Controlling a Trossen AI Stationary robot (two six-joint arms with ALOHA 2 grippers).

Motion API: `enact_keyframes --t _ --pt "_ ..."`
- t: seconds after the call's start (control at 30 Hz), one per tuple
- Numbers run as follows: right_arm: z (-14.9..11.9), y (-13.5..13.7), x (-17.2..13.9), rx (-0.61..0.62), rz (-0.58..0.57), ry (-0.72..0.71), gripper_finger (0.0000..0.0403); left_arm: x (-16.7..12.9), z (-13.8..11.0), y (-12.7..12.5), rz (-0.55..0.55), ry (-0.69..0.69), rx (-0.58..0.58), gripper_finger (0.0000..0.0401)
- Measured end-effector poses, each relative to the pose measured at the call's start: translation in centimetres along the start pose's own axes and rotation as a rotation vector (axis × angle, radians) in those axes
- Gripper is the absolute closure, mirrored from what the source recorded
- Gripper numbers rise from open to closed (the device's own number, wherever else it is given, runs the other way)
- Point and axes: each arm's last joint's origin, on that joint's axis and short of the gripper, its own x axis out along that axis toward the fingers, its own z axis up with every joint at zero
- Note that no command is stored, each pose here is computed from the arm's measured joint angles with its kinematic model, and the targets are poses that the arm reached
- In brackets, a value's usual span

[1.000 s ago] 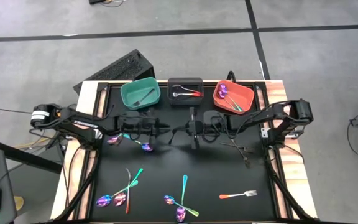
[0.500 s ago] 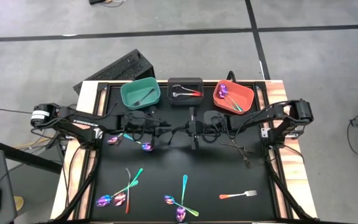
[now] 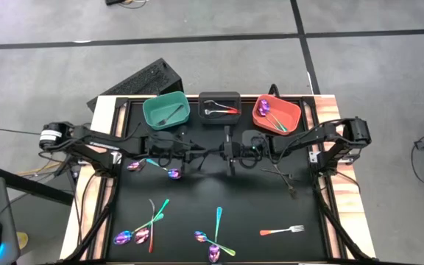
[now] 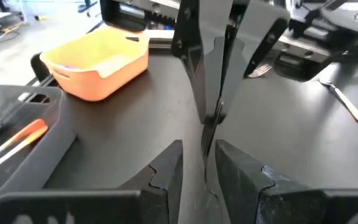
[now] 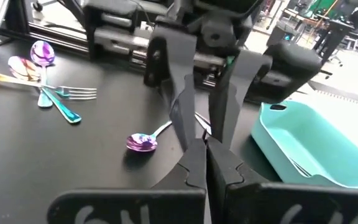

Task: Sort silverware by color (type)
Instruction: Put the black fork into the green bin

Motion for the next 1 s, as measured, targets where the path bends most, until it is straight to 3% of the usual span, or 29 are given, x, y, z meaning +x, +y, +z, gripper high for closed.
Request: enact_keyframes --t 0.2,0.33,0.43,0.63,0.77,0.9,1.0 --pt "-0.1 0.0 0.0 0.022 0.002 0.006 0.0392 2.7 -2.1 -0.1 -0.006 0.018 0.0 0.0277" --pt "-0.2 0.1 0.0 0.022 0.004 0.023 0.0392 3.8 -2.2 0.1 0.074 0.034 0.0 0.0264" --pt "-0.3 0.0 0.0 0.024 -0.006 0.037 0.0392 3.8 -2.1 0.2 0.114 0.035 0.007 0.0286" --pt "-0.5 -0.6 0.0 0.089 -0.041 0.047 0.0391 2.9 -1.1 0.3 0.112 0.006 0.053 0.0387" --pt "-0.3 -1.3 -0.1 0.146 -0.161 0.045 0.0373 2.2 -0.4 0.5 0.186 -0.009 0.057 0.0398" --pt "1.7 -1.4 -1.5 0.166 -0.289 -0.007 0.0336 0.8 0.5 0.8 0.319 -0.035 0.047 0.04" --pt "2.9 -1.3 -2.6 0.144 -0.356 -0.017 0.031 -0.4 0.6 0.7 0.347 -0.096 0.035 0.04"
